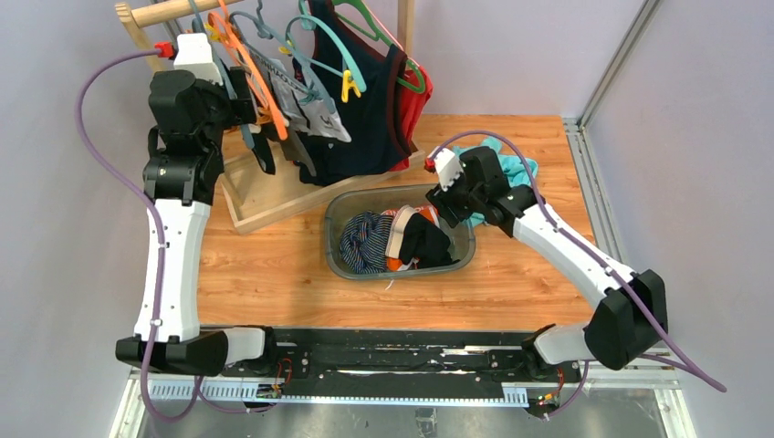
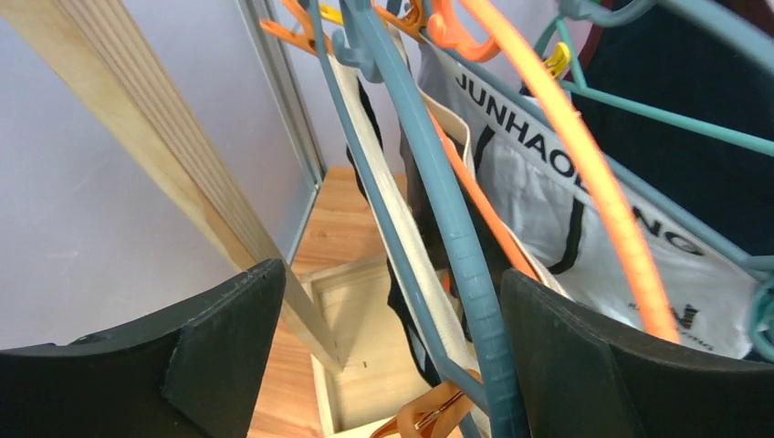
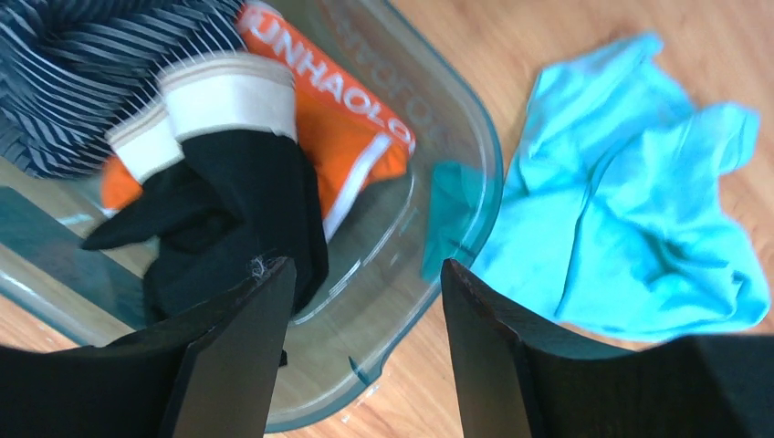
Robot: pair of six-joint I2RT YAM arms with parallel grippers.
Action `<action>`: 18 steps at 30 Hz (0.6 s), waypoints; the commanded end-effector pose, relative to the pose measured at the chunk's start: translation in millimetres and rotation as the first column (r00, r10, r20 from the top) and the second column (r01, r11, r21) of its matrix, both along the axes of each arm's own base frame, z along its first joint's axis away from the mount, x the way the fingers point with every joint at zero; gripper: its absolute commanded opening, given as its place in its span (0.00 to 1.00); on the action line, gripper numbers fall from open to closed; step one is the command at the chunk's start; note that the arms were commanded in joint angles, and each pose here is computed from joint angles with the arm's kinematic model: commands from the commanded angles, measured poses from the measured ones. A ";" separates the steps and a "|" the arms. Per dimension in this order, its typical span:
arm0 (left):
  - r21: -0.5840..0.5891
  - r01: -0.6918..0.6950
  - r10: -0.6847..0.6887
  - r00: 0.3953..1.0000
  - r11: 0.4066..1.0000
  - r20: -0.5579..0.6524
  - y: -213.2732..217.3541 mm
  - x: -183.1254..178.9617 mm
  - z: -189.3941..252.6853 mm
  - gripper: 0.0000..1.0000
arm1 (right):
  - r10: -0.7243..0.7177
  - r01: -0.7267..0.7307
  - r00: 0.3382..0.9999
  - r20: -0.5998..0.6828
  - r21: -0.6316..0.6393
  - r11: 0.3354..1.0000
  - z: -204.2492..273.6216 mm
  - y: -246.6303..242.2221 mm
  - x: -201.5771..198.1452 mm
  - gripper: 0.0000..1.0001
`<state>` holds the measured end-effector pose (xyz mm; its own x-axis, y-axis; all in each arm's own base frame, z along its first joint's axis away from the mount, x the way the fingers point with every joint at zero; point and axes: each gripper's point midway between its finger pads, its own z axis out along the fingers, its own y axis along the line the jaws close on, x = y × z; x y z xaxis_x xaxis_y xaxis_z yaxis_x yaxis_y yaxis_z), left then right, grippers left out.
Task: Remove the underwear clipped to the hanger
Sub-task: Pick up the hanger from the clothesline.
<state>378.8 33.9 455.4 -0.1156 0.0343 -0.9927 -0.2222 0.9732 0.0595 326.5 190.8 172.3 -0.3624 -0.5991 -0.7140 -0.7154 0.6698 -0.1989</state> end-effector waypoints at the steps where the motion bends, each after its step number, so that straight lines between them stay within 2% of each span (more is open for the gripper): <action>1: 0.027 0.062 -0.063 0.996 0.998 0.058 -9.2 -9.5 19.1 0.95 | 0.105 -0.120 0.982 0.155 0.089 0.989 82.3 30.6 0.0 0.61; 9: 0.034 0.152 -0.155 0.980 0.988 0.121 -24.4 -29.5 40.5 0.99 | 0.157 -0.219 0.963 0.217 0.302 0.928 217.7 78.5 7.2 0.61; 16: 0.057 0.169 -0.170 0.985 0.984 0.007 -25.6 -24.0 15.0 0.99 | 0.191 -0.337 0.924 0.331 0.468 0.817 320.0 126.4 18.6 0.61; 18: 0.065 0.165 -0.165 0.986 0.984 -0.008 -24.2 -24.5 8.5 0.99 | 0.201 -0.373 0.906 0.372 0.481 0.793 334.4 142.2 20.3 0.60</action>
